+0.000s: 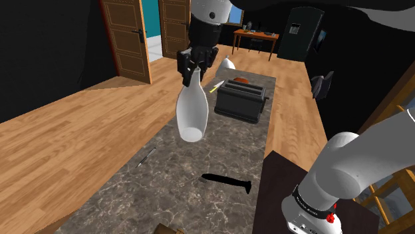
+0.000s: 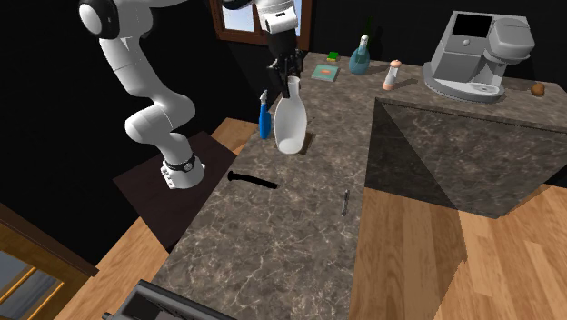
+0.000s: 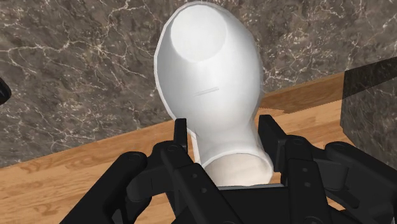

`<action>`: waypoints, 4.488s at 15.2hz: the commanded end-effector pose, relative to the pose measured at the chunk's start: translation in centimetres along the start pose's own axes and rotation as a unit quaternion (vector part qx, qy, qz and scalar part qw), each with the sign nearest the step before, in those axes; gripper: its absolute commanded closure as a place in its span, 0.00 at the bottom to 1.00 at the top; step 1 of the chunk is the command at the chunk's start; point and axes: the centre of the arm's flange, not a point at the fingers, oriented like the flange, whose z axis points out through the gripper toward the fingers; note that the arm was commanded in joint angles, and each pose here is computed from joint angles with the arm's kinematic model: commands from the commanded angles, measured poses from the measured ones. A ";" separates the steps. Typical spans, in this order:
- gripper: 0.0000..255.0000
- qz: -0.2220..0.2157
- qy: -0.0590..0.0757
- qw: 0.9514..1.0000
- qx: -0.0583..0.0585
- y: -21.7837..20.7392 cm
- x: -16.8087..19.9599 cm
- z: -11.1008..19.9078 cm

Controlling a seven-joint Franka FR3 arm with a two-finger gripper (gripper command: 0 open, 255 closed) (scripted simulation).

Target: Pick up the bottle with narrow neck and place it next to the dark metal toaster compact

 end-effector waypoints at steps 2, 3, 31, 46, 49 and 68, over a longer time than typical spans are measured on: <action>1.00 0.000 0.000 1.000 0.000 -0.1 0.5 -1.7; 1.00 0.000 0.000 1.000 0.000 -0.1 0.6 -2.2; 1.00 0.000 0.000 1.000 0.000 20.5 5.9 -7.7; 1.00 0.000 0.000 1.000 0.000 32.5 7.5 -4.5; 1.00 0.000 0.000 1.000 0.000 32.6 7.1 -2.9; 1.00 0.000 0.000 1.000 0.000 32.8 4.9 6.8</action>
